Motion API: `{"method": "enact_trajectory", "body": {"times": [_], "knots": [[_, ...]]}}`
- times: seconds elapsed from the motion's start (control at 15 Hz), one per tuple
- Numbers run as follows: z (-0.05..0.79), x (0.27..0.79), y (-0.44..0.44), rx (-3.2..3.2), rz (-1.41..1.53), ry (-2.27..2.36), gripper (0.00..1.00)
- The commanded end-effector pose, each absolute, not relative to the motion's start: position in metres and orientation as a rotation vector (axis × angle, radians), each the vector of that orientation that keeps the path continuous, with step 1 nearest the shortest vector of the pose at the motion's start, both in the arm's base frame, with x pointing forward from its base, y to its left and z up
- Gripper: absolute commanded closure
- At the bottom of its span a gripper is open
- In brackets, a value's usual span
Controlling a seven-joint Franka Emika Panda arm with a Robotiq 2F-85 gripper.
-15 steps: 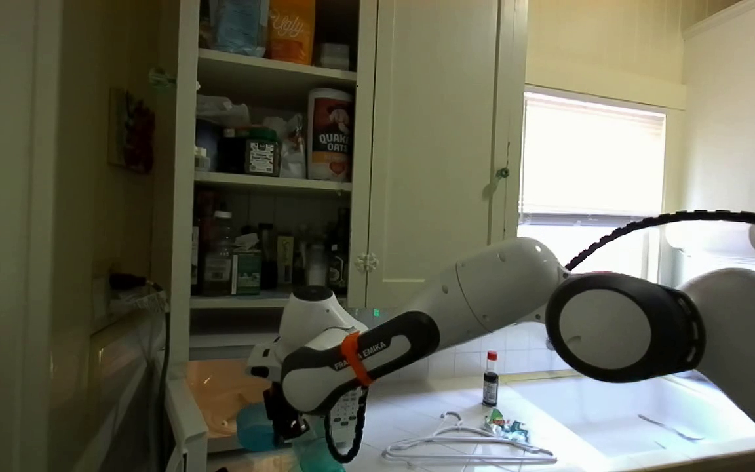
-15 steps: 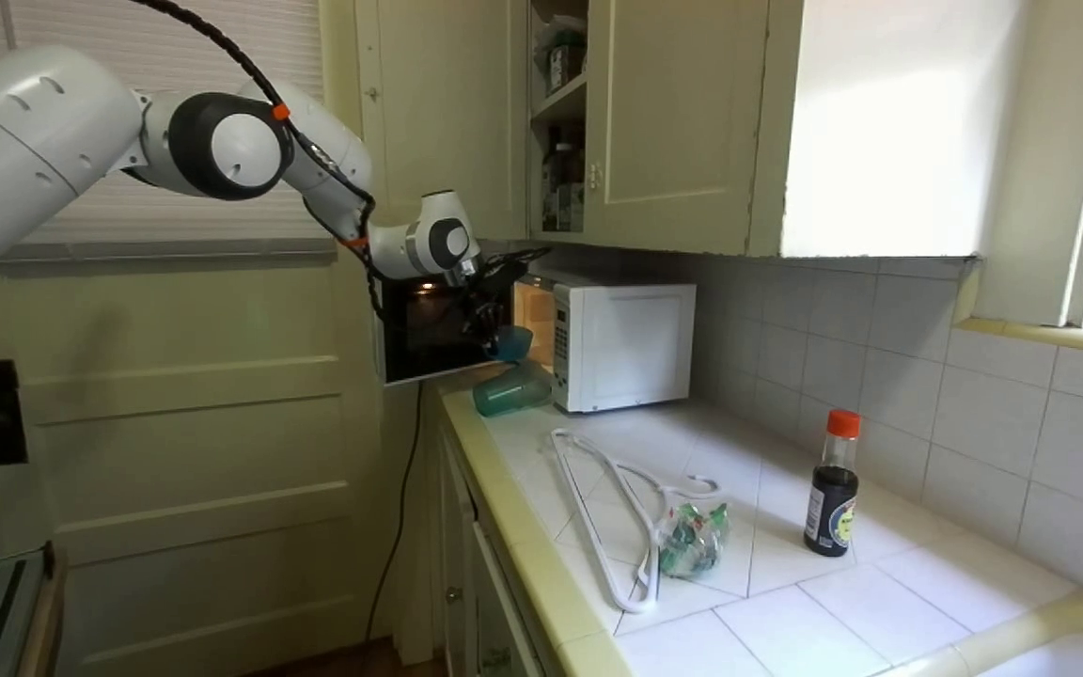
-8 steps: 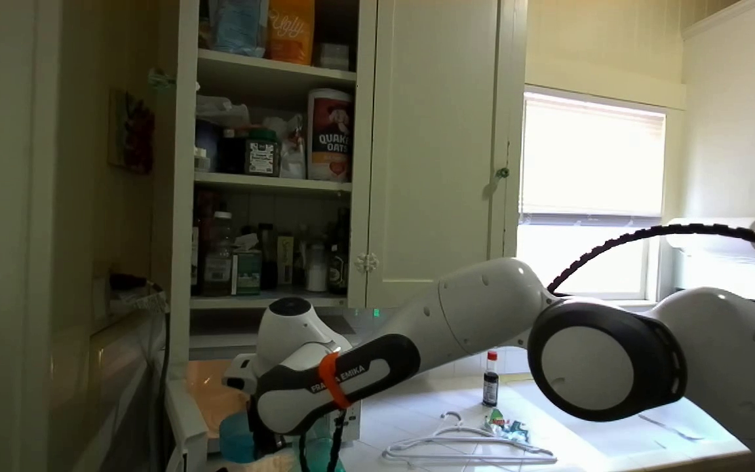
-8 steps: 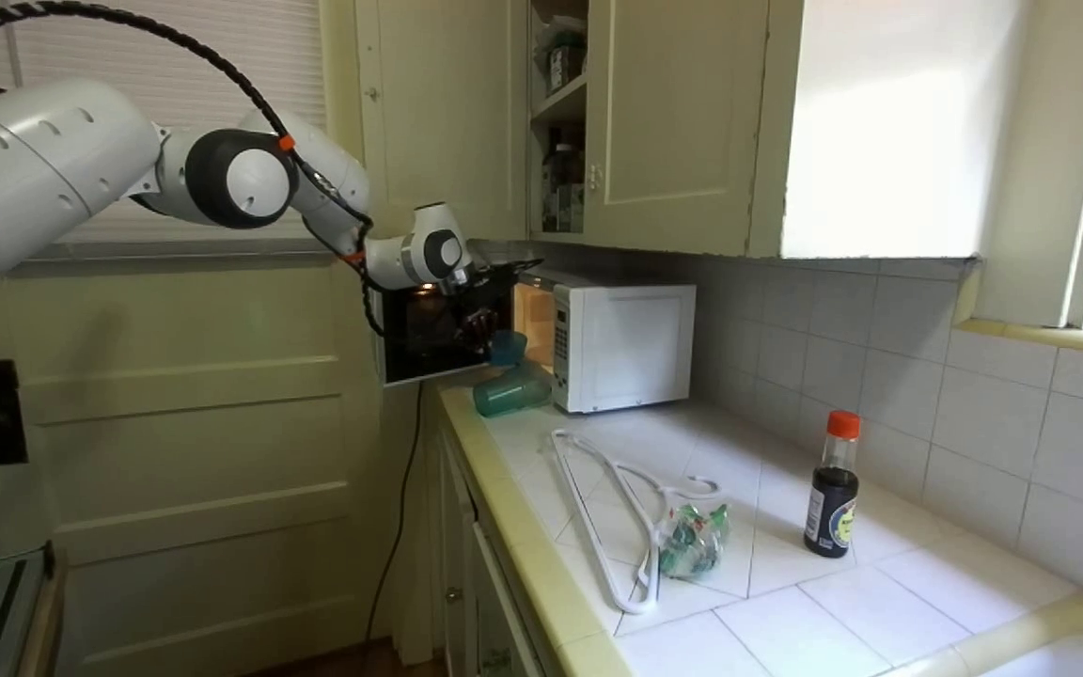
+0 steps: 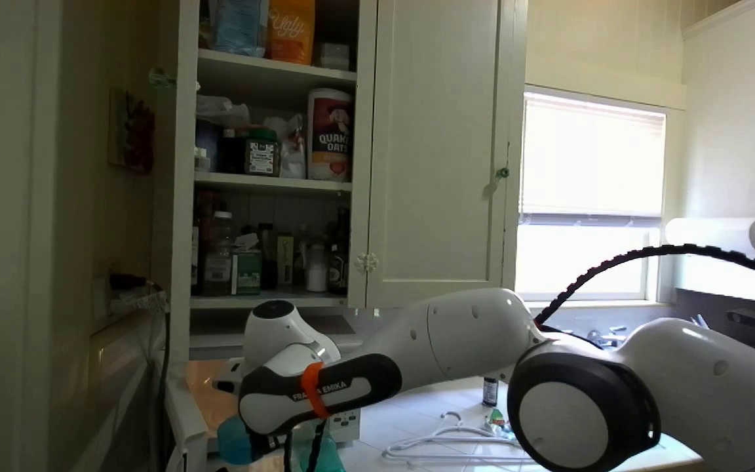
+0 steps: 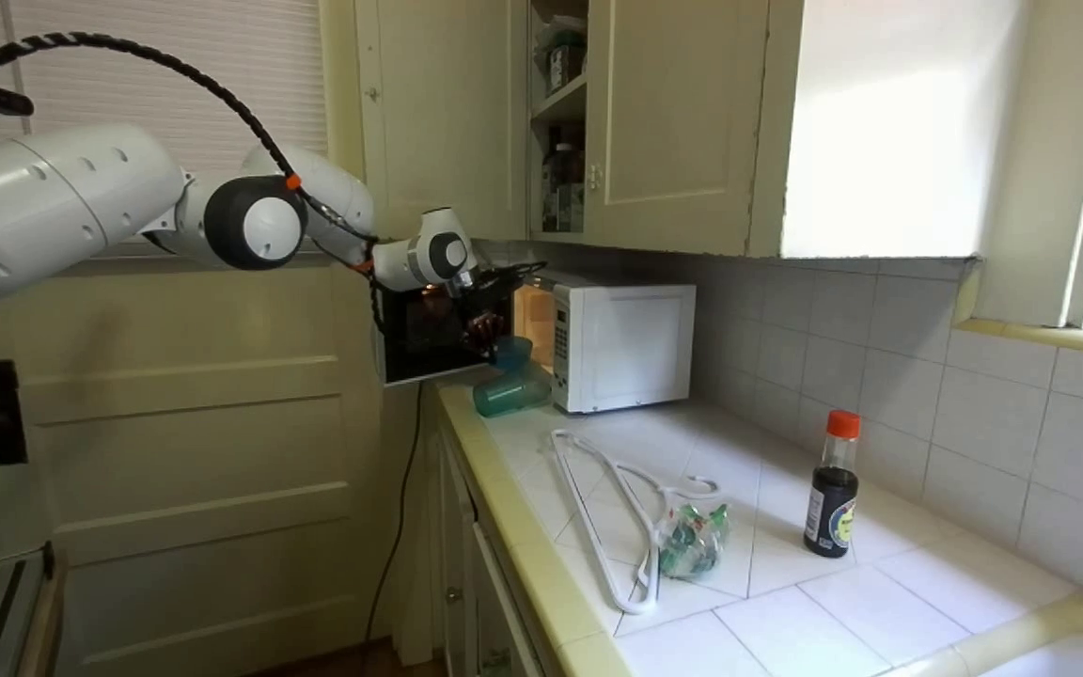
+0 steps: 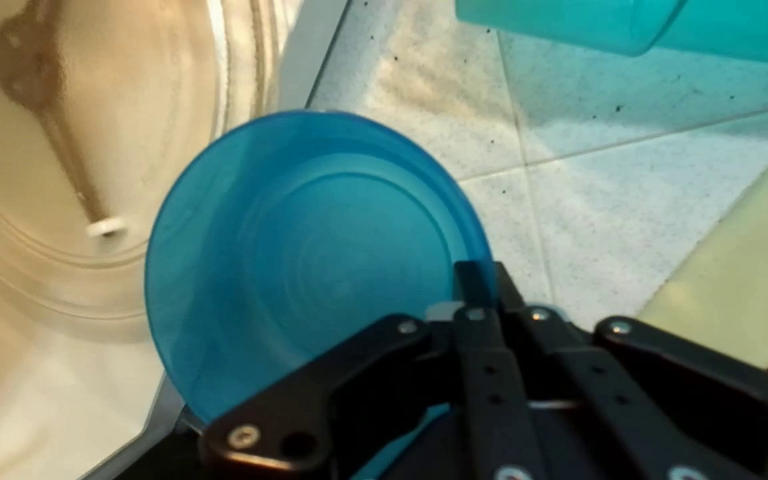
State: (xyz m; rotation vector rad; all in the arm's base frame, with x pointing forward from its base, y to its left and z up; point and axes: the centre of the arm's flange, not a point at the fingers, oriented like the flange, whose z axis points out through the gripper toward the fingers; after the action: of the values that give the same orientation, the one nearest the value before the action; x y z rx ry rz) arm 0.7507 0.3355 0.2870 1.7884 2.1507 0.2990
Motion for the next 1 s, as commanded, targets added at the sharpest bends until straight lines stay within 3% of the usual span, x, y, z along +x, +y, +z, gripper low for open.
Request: {"method": "enact_trajectory", "body": {"times": [0.0,0.07,0.93], "knots": [[0.282,0.801,0.364,1.766,0.248,2.190,0.99],[0.284,0.754,0.337,1.788,0.270,2.158,0.96],[0.281,0.797,0.361,1.848,0.254,2.175,0.99]]}}
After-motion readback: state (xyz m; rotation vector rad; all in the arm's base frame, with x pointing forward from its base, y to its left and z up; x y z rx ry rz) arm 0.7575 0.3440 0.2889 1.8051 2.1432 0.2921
